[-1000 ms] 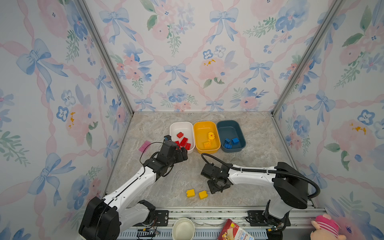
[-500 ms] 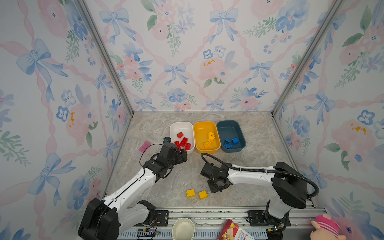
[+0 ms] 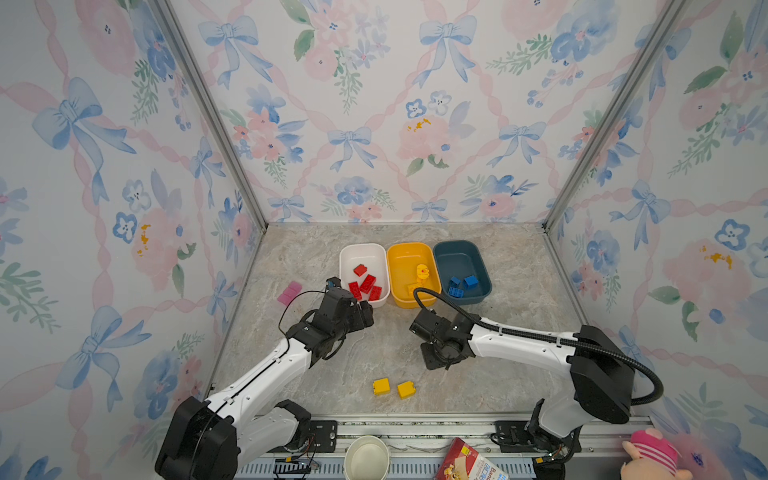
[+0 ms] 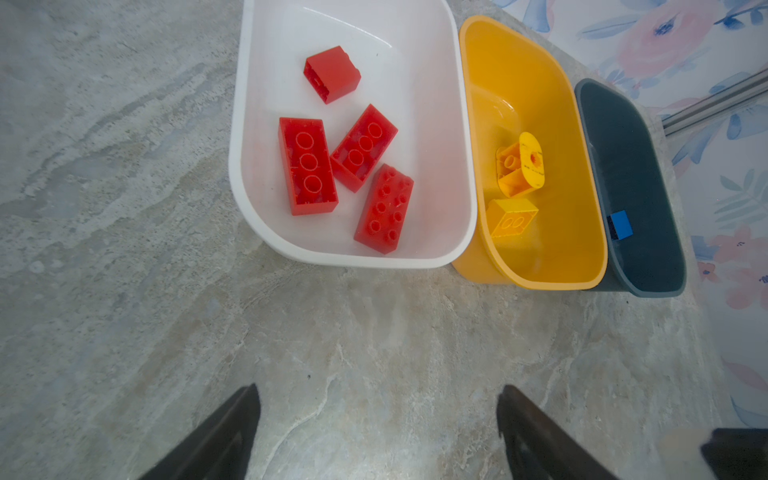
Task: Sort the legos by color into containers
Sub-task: 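Lift the blue brick with the right gripper, then carry the blue brick into the teal bin and open the right gripper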
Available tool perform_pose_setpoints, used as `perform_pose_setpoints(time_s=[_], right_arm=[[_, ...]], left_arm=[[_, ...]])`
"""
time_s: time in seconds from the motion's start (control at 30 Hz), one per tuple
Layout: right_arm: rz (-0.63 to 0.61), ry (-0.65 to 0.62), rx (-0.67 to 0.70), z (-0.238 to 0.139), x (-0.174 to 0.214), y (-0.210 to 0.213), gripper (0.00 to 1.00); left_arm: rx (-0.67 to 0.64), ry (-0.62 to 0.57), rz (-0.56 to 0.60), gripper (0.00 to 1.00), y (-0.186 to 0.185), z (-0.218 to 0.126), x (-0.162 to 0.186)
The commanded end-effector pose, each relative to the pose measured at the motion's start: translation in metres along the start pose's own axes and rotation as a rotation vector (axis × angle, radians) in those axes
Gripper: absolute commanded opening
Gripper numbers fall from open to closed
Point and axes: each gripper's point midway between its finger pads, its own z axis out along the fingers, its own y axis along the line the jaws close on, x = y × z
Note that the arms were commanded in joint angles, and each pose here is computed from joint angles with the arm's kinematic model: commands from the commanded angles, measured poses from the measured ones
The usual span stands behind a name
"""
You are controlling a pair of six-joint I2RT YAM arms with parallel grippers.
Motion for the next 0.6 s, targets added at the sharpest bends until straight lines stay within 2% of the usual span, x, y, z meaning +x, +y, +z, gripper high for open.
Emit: perform_pose_setpoints(time_s=[0.0,0.33,0.57], right_arm=[[0.019,-0.061,0.01,-0.022,-0.026,-0.02,0.38],[0.157,-0.234,0.027,-0.052,-0.123,-0.092,0.38],[0.269,-0.271,0.009,-0.032,-0.181,-0.132,0.37]], left_arm=[[0.011,-0.013,-0.001,0.91,-0.003,-0.003,-0.003],[0.019,0.005,-0.002,0.91,-0.006,0.0,-0.001],[0.023,0.013,-0.002,0.91,-0.01,0.002,0.0]])
